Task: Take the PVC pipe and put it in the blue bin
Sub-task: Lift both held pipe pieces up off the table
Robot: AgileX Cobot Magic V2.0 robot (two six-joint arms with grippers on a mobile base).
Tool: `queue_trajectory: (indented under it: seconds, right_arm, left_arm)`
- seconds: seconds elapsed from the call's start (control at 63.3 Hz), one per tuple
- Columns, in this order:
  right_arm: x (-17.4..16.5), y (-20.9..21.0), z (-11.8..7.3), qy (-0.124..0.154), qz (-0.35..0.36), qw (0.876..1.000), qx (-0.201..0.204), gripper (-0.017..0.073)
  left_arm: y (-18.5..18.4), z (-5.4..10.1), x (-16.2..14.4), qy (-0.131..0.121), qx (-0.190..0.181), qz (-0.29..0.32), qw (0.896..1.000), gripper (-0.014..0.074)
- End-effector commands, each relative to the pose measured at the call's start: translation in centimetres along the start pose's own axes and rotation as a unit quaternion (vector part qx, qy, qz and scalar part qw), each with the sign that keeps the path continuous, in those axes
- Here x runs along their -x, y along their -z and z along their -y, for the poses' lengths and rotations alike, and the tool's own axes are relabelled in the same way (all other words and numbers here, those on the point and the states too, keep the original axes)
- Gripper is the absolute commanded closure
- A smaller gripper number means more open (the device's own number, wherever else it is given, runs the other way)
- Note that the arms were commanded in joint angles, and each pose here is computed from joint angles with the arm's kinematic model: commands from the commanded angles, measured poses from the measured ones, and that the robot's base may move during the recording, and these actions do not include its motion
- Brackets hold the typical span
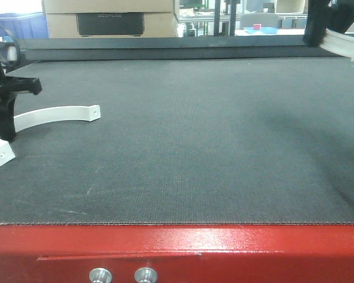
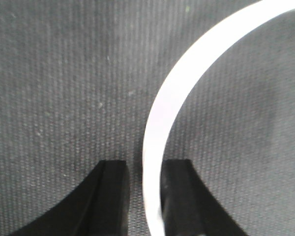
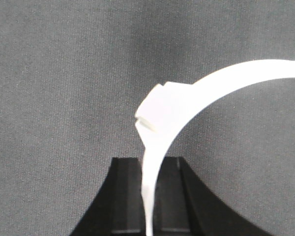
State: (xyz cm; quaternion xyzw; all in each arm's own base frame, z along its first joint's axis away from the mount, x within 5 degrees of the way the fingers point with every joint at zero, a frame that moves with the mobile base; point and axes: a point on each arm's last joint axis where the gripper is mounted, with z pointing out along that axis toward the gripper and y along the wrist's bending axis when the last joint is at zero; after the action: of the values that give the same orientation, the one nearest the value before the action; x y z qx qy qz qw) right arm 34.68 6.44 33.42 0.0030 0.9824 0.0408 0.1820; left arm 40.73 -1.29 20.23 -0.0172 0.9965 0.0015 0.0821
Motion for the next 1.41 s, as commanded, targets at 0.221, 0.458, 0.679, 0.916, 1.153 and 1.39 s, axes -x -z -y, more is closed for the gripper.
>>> queue_trajectory:
  seconds: [0.221, 0.458, 0.679, 0.916, 1.153, 1.39]
  right_arm:
    - [0.0, 0.5, 0.0, 0.004, 0.010, 1.000, 0.001, 0.0728]
    - [0.1, 1.1, 0.0, 0.004, 0.029, 1.000, 0.004, 0.0728]
    - [-0.3, 4.3, 0.0, 0.005, 0.086, 0.996, 0.015, 0.0728]
    - [-1.4, 8.2, 0.5, 0.013, 0.167, 0.986, 0.009, 0.0728]
    - [-3.8, 9.5, 1.1, 0.024, 0.284, 0.958, 0.017, 0.0728]
    - [-8.8, 9.0, 1.9, 0.030, 0.378, 0.925, 0.038, 0.0728]
  left_arm:
    - [0.1, 0.1, 0.0, 0.006, -0.005, -0.005, 1.000, 0.0538]
    - [1.0, 0.1, -0.4, 0.005, -0.002, -0.019, 1.000, 0.0704]
    - [7.9, 0.1, -1.5, 0.009, -0.018, 0.056, 0.998, 0.0704]
    - [17.5, 1.7, -5.0, -0.006, -0.059, 0.201, 0.978, 0.0704]
    - [23.5, 4.3, -9.9, -0.049, -0.111, 0.415, 0.902, 0.0704]
    - [23.7, 3.7, -14.7, -0.043, -0.142, 0.533, 0.833, 0.0704]
